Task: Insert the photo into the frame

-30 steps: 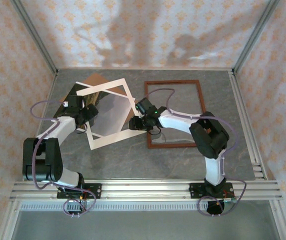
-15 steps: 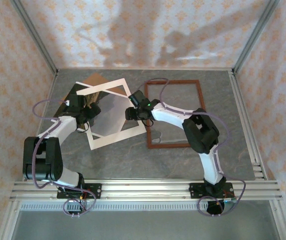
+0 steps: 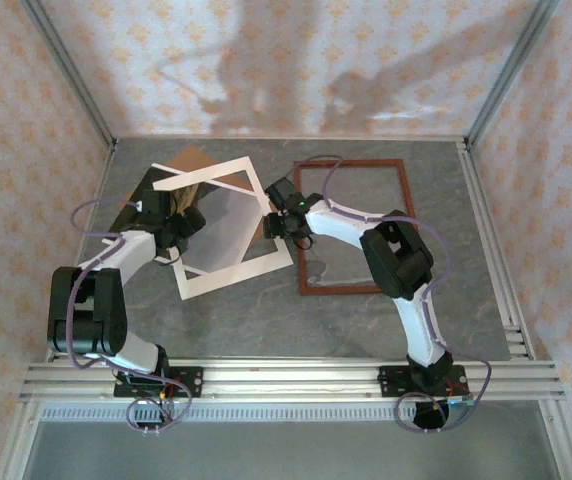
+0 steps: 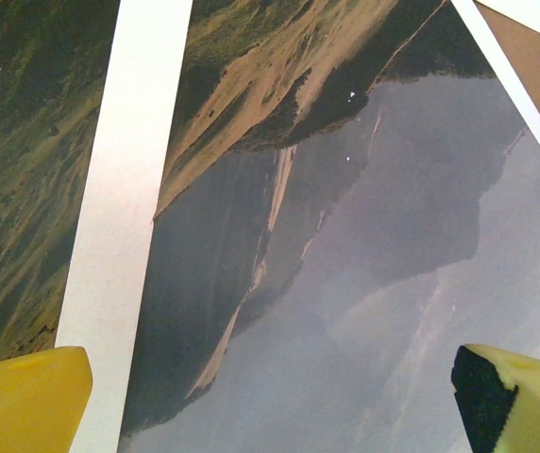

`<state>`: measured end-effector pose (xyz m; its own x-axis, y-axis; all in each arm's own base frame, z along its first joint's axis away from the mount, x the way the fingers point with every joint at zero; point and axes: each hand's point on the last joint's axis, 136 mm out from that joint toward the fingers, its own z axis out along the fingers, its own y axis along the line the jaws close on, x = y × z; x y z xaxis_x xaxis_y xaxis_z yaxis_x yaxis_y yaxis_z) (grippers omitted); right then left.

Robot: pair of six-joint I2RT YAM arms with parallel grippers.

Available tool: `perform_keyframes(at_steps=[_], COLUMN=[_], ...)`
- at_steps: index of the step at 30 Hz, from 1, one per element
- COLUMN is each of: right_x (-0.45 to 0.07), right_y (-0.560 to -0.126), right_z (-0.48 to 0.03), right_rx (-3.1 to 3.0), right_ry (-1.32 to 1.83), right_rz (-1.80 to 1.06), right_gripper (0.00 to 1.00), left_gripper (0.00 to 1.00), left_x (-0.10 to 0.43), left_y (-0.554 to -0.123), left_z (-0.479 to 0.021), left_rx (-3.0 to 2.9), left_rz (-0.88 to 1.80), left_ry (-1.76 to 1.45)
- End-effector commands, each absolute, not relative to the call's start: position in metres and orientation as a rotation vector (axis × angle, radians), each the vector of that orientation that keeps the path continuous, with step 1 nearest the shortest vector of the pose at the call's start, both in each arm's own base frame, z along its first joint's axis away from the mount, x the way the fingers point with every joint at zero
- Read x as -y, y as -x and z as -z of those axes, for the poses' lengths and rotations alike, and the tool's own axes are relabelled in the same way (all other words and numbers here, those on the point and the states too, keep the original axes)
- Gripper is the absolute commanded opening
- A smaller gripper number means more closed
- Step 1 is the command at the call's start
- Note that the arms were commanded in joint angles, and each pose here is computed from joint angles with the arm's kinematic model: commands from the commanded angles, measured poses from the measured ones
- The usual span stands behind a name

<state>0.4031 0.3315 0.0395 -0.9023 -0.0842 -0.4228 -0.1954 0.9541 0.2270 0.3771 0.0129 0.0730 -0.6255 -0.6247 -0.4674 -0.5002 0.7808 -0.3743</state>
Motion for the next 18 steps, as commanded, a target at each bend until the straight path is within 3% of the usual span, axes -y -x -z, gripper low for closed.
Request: perform_keyframes(at_steps=[1,6,18], right_x=[-0.301,-0.336,-0.352], right_y=[-0.399,-0.399,-0.420], right_z=[-0.037,-0.042,-0.033], right_rx=[-2.723,-2.720,-2.708], right_ry=[0.176,0.254,0.253], right_rz=[-0.252,-0.419,-0.403], right_gripper=[0.60,0.63,0.68], left_gripper=[0.99,0.99,0.99], left_x=[-0.008,-0.008,-0.009], left_y=[-0.380,-0.379,-0.377], left_z=[-0.072,-0.068,-0.051], left_rx=[-2.389,-2.405,-2.476], left_rz=[0.288,0.282,0.243], left_ry=[0.793,0.792,0.767])
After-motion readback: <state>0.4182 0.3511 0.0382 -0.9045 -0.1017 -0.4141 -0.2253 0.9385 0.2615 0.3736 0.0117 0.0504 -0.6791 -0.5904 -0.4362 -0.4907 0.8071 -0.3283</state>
